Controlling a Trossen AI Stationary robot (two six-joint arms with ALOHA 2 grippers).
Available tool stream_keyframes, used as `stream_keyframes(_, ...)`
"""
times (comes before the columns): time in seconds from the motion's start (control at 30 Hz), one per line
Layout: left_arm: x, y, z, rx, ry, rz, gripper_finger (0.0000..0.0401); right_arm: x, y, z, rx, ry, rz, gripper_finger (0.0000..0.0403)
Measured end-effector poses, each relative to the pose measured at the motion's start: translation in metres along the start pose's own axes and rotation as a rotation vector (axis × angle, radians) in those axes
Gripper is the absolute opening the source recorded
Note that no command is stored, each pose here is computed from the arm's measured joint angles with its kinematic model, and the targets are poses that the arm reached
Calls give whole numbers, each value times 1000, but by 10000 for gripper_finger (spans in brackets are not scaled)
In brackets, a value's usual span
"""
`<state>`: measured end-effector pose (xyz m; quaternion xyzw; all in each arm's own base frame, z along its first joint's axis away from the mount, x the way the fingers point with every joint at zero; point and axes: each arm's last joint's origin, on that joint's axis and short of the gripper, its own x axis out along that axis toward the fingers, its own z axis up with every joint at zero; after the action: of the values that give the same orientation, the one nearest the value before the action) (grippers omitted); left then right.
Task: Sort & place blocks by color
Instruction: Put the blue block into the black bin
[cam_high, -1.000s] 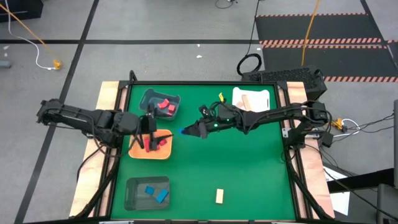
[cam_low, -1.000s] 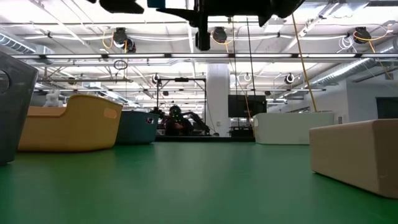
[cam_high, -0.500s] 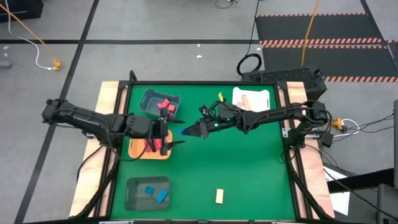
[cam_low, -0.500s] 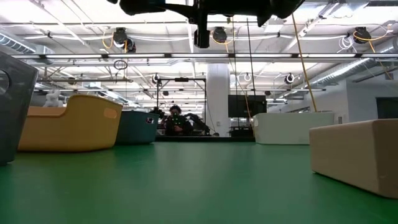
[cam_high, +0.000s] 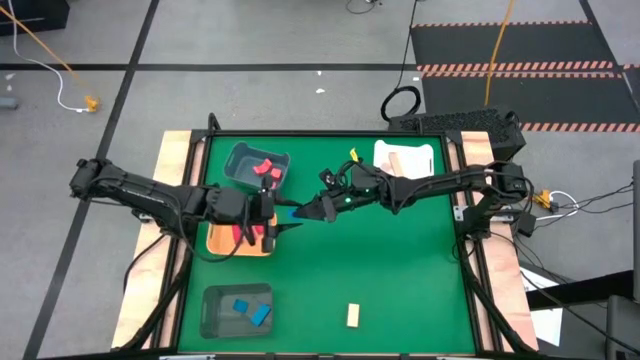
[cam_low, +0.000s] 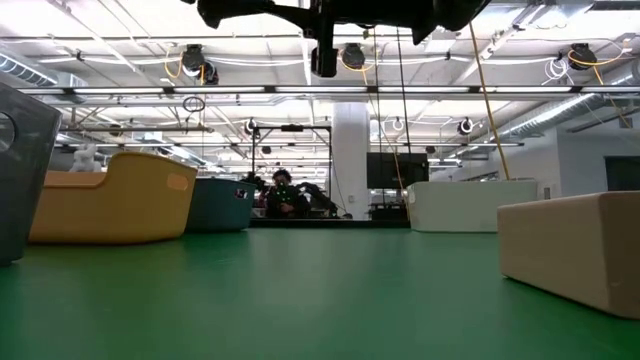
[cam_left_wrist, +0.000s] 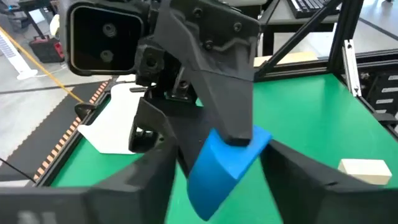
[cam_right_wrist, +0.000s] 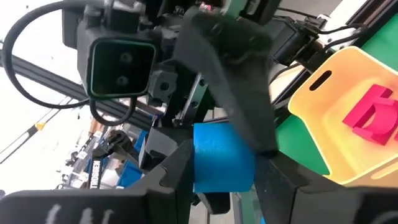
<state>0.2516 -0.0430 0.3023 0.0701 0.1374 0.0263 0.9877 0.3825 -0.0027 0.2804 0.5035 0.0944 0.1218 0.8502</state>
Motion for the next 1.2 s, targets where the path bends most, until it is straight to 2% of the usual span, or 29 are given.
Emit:
stream_keyframes(0.13, 0, 0, 0, 56, 3, -9, 143, 0, 0, 0, 42, 2, -4, 117)
stream_keyframes(0.27, 0, -1, 0, 80, -2, -36, 94, 0, 0, -1, 69, 17, 0, 119)
stream_keyframes(0.63, 0, -1, 1, 57, -15, -47, 95, 0, 0, -1, 95, 30, 9, 126)
stream_keyframes(1.03, -1, -2, 5, 19, -47, -35, 94, -9, -9, 15, 91, 130, 60, 236)
stream_keyframes(1.2, -1, -2, 2, -4, -15, -26, 94, -18, -18, 31, 103, 163, 77, 258)
